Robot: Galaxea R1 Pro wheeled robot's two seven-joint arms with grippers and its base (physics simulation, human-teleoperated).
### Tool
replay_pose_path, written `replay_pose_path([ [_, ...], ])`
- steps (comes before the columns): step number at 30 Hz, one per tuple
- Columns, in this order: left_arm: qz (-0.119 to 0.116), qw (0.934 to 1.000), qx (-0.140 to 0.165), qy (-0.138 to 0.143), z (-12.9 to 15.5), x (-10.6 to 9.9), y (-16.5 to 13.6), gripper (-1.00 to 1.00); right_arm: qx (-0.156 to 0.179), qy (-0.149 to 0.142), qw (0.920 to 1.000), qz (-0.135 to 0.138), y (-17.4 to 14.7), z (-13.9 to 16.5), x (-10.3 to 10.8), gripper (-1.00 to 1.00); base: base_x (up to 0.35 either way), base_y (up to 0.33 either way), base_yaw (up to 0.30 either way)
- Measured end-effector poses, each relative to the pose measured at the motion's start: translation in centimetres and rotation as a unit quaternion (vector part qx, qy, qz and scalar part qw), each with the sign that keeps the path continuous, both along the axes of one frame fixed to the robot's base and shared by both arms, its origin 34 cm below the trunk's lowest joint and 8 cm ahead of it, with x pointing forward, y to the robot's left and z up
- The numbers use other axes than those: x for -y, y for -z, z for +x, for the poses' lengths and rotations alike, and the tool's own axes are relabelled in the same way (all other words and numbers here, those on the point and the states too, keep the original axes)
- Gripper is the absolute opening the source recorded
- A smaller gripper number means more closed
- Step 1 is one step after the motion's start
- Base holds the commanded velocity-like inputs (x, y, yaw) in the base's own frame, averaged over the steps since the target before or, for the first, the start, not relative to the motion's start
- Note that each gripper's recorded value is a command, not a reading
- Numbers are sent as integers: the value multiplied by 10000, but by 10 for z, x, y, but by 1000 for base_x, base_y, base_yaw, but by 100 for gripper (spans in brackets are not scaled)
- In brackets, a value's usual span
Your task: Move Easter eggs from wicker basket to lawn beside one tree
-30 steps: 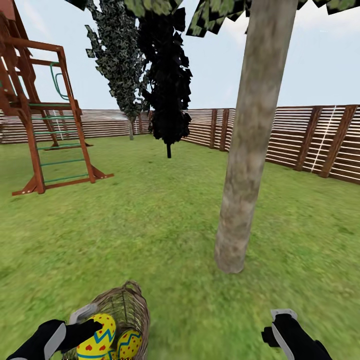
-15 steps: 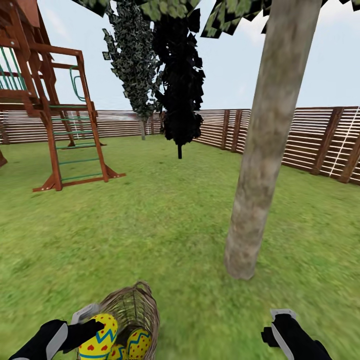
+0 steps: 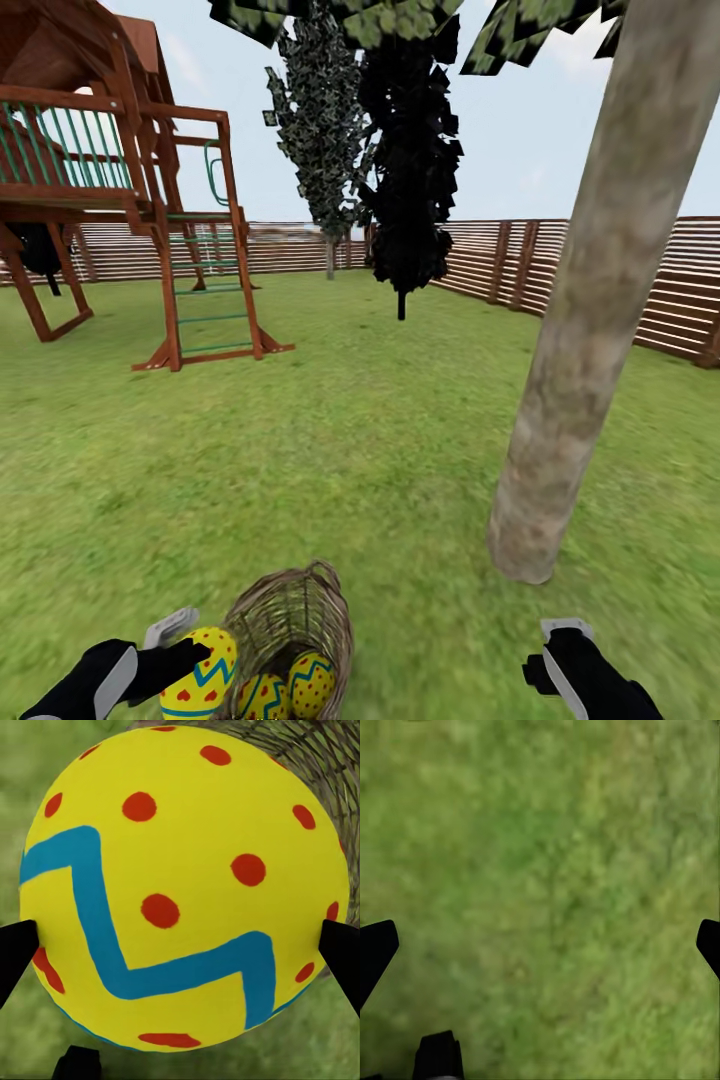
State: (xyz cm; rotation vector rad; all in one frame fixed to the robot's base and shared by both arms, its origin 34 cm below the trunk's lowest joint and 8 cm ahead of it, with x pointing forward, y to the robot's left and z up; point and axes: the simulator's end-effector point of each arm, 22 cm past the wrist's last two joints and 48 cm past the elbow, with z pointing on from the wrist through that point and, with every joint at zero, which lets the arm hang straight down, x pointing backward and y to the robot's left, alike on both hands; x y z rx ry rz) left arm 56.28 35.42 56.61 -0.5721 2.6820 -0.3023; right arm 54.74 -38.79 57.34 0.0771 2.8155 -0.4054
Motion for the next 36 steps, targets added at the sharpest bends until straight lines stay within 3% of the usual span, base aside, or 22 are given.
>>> replay_pose_path([
  [17, -2, 10000, 35, -15, 3, -1, -14, -100, -17, -15, 10000, 27, -10, 0, -6, 100, -7, 11, 291],
  [29, 4, 10000, 38, -12, 3, -1, -14, -100, -17, -19, 10000, 38, -10, 0, -7, 100, -156, 275, 289],
  [36, 0, 10000, 41, -18, 3, -1, -14, -100, -16, -16, 10000, 41, -10, 0, -7, 100, -12, 325, 52],
])
